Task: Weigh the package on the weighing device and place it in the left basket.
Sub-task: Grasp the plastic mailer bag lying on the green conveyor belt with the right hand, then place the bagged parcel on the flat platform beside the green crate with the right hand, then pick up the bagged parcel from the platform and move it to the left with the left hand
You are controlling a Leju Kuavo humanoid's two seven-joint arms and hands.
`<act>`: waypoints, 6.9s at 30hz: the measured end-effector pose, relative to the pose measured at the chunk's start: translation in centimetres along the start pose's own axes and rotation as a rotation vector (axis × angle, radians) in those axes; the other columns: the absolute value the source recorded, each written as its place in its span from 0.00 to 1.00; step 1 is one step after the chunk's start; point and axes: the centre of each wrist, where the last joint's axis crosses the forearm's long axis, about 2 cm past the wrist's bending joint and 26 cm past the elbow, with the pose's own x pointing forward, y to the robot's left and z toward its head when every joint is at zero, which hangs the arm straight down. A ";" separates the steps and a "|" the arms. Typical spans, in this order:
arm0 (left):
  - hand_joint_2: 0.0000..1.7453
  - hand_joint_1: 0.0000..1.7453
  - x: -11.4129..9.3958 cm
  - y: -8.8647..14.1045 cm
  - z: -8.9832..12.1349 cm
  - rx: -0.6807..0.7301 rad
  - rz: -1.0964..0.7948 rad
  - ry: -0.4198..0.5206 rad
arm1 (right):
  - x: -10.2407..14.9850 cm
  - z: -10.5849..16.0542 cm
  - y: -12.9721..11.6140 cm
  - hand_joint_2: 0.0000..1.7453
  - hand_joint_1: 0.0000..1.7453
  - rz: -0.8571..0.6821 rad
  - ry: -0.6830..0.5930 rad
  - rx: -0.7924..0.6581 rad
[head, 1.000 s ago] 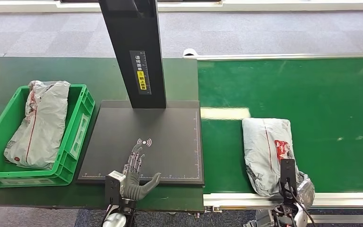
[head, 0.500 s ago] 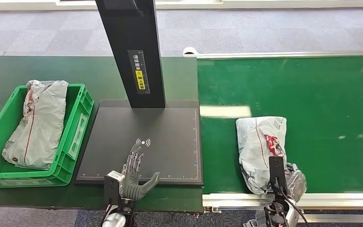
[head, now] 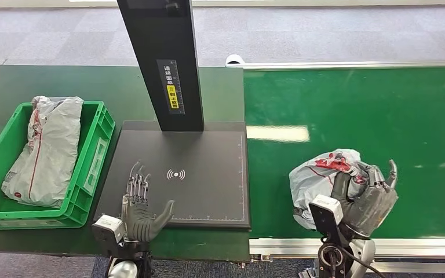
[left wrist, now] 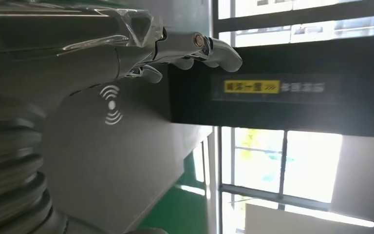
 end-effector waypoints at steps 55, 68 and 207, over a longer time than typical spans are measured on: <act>1.00 0.00 0.7 -3.8 -4.4 -0.133 0.019 -0.103 | 10.9 -3.5 17.1 1.00 1.00 -1.065 0.181 0.755; 1.00 0.00 0.3 -4.1 -4.8 -0.132 0.021 -0.089 | 15.4 -2.6 18.1 1.00 0.00 -1.223 0.175 0.929; 1.00 1.00 7.5 21.2 -11.1 0.596 -1.167 -0.337 | -3.2 4.8 1.5 1.00 0.00 -0.796 0.436 0.201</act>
